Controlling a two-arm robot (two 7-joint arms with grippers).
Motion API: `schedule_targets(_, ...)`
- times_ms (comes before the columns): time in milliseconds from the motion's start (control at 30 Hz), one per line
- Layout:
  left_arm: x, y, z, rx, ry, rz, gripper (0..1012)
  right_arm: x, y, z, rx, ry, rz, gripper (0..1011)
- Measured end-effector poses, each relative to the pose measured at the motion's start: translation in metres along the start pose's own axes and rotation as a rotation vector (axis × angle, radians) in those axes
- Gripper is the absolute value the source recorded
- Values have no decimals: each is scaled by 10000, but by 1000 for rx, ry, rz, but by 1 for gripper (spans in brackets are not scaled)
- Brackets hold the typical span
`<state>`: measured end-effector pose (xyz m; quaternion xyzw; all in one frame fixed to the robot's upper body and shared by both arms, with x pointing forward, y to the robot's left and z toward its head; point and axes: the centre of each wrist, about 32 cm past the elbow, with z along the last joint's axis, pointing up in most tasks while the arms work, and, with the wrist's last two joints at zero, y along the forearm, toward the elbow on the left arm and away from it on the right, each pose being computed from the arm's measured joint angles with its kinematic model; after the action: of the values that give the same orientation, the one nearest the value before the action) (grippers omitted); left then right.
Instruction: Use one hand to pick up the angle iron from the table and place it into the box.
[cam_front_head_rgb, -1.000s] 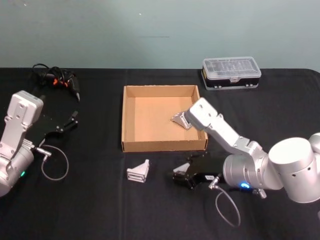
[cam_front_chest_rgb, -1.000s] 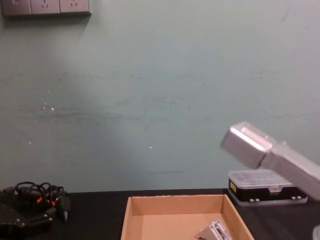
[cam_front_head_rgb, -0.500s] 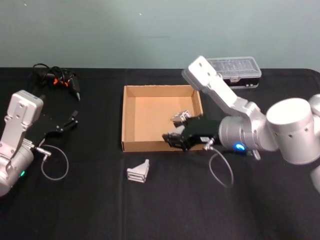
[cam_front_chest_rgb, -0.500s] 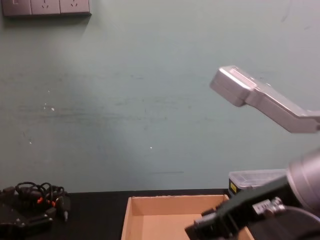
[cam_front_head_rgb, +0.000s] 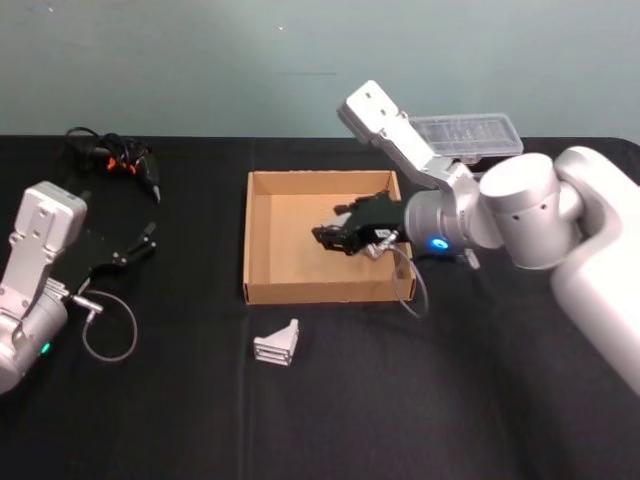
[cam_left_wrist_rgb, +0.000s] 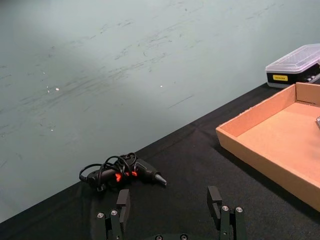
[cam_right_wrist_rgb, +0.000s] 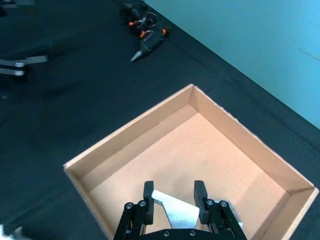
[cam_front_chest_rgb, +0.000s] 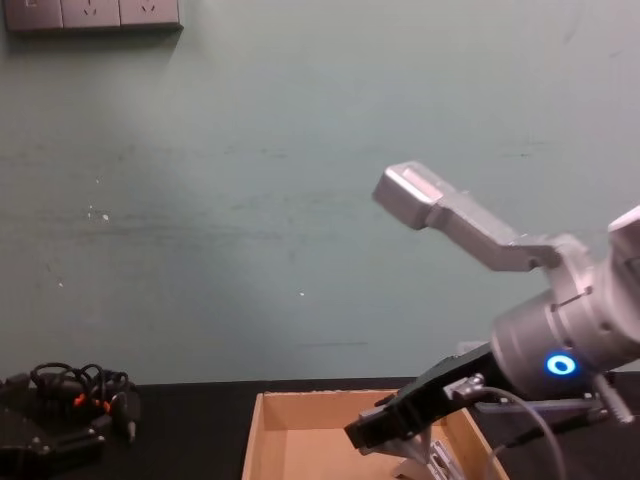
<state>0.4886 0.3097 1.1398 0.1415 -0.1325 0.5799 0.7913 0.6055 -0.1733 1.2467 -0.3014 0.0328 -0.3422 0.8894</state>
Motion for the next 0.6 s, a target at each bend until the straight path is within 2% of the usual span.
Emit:
schedule_targets(200, 0, 0, 0, 0, 0, 0, 1011, 52, 244, 4, -1, 7, -1, 483)
schedule_targets(600, 0, 0, 0, 0, 0, 0, 1011, 83, 477, -34, -12, 26, -9, 484)
